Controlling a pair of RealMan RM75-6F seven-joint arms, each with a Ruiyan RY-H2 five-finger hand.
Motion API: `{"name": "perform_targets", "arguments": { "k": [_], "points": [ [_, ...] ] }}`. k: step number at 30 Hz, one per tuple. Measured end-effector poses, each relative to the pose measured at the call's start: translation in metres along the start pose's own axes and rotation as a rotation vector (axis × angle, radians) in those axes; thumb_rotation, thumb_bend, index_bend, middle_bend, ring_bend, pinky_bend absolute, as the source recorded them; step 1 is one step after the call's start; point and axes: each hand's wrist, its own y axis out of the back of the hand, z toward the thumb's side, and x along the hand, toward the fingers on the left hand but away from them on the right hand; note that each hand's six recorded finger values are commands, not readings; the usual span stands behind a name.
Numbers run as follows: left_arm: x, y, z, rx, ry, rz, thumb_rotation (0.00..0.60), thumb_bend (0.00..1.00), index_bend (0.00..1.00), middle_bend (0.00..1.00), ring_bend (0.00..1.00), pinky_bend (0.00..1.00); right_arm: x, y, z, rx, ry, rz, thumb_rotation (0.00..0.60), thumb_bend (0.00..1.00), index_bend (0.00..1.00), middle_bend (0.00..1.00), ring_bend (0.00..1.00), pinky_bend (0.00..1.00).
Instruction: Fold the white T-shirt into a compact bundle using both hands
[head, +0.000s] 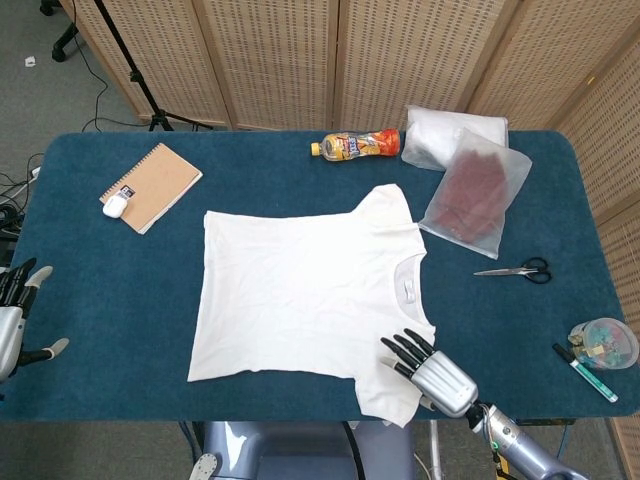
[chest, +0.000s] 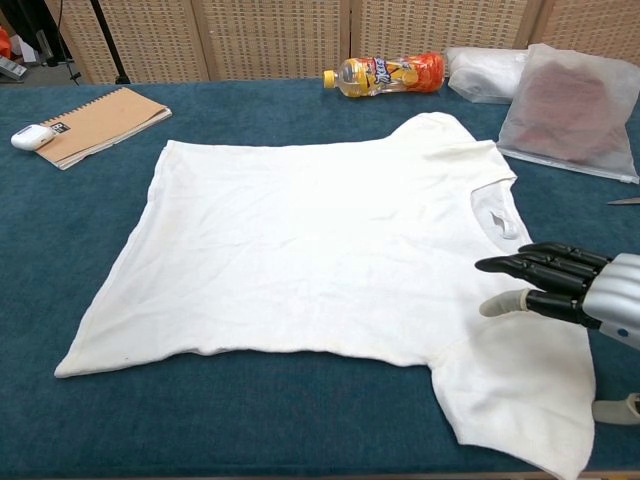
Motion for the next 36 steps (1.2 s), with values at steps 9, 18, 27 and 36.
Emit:
{"name": "perform_targets", "arguments": {
  "k": [9,18,27,36],
  "points": [
    [0.001,0.001,-0.001,-0.002,0.003,0.0,0.6,0.0,0.0,0.0,0.0,0.0,-0.017,0.004,0.004,-0.028,0.003,-0.041,0.6,0.25,0.24,0.01,0.0,0.0],
    [0.001,-0.001,-0.001,0.0,0.002,-0.004,0.6,0.0,0.0,0.0,0.0,0.0,-0.015,0.004,0.001,-0.046,0.001,-0.054,0.6,0.55,0.45,0.04,0.0,0.0],
    [0.0,-0.008,0.015,-0.006,-0.089,-0.008,0.6,0.0,0.04,0.0,0.0,0.0,-0.012,0.002,0.003,-0.095,0.013,-0.075,0.6,0.57,0.58,0.06,0.0,0.0],
    [-0.008,-0.054,0.044,-0.027,-0.237,-0.059,0.6,0.0,0.26,0.0,0.0,0.0,-0.009,0.005,-0.004,-0.123,0.007,-0.107,0.6,0.57,0.59,0.07,0.0,0.0]
  ]
}}
